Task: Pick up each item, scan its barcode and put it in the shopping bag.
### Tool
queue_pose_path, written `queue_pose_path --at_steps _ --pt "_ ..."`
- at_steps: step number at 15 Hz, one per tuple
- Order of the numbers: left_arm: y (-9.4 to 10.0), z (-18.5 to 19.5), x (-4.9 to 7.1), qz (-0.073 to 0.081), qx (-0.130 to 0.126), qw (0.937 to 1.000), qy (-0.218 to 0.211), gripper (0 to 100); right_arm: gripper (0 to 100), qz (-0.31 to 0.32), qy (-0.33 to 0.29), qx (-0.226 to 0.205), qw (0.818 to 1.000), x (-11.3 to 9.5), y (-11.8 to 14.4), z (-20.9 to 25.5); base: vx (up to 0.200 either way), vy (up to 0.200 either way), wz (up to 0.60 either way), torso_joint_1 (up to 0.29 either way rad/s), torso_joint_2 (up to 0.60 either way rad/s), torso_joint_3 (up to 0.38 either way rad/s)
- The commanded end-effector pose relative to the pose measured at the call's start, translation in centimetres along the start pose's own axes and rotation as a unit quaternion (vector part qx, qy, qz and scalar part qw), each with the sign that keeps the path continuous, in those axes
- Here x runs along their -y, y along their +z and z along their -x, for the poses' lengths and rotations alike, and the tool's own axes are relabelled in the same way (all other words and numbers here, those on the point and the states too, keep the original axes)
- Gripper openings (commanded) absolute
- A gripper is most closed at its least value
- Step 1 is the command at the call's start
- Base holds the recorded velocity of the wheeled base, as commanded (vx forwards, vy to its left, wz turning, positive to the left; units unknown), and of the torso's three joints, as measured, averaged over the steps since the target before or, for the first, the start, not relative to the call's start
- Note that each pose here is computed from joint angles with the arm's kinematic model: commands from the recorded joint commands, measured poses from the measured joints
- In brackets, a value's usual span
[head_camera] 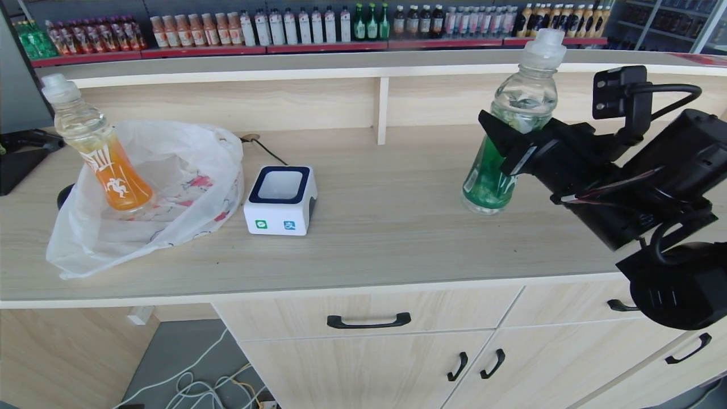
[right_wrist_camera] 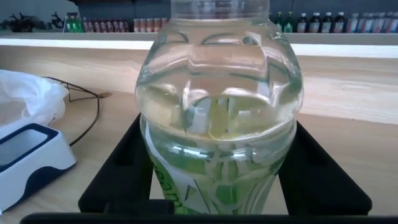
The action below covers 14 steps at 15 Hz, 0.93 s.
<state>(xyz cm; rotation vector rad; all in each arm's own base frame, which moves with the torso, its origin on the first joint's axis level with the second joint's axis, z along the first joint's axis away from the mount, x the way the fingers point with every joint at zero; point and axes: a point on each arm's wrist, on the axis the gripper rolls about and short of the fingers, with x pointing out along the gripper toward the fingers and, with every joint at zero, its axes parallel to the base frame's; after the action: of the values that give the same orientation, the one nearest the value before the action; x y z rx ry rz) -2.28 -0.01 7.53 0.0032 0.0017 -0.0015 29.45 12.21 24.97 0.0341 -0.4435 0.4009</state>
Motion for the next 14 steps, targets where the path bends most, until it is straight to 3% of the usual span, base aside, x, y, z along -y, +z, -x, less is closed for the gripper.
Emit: queue_pose_path --at_steps 1,8,14 --pt "0.0 0.0 0.0 0.0 0.0 1.0 0.0 100 0 -0.008 0.0 0.02 1.0 0.0 1.9 1.0 0.0 0.0 0.0 0.0 0.0 0.0" --pt "0.0 0.0 0.0 0.0 0.0 1.0 0.001 100 0 -0.056 0.004 0.029 0.998 -0.1 4.6 5.9 0.0 0.0 0.0 0.0 0.0 0.0" --pt "0.0 0.0 0.0 0.0 0.0 1.0 0.0 100 0 -0.117 0.012 0.017 0.993 -0.6 2.4 10.5 0.0 0.0 0.0 0.0 0.0 0.0"
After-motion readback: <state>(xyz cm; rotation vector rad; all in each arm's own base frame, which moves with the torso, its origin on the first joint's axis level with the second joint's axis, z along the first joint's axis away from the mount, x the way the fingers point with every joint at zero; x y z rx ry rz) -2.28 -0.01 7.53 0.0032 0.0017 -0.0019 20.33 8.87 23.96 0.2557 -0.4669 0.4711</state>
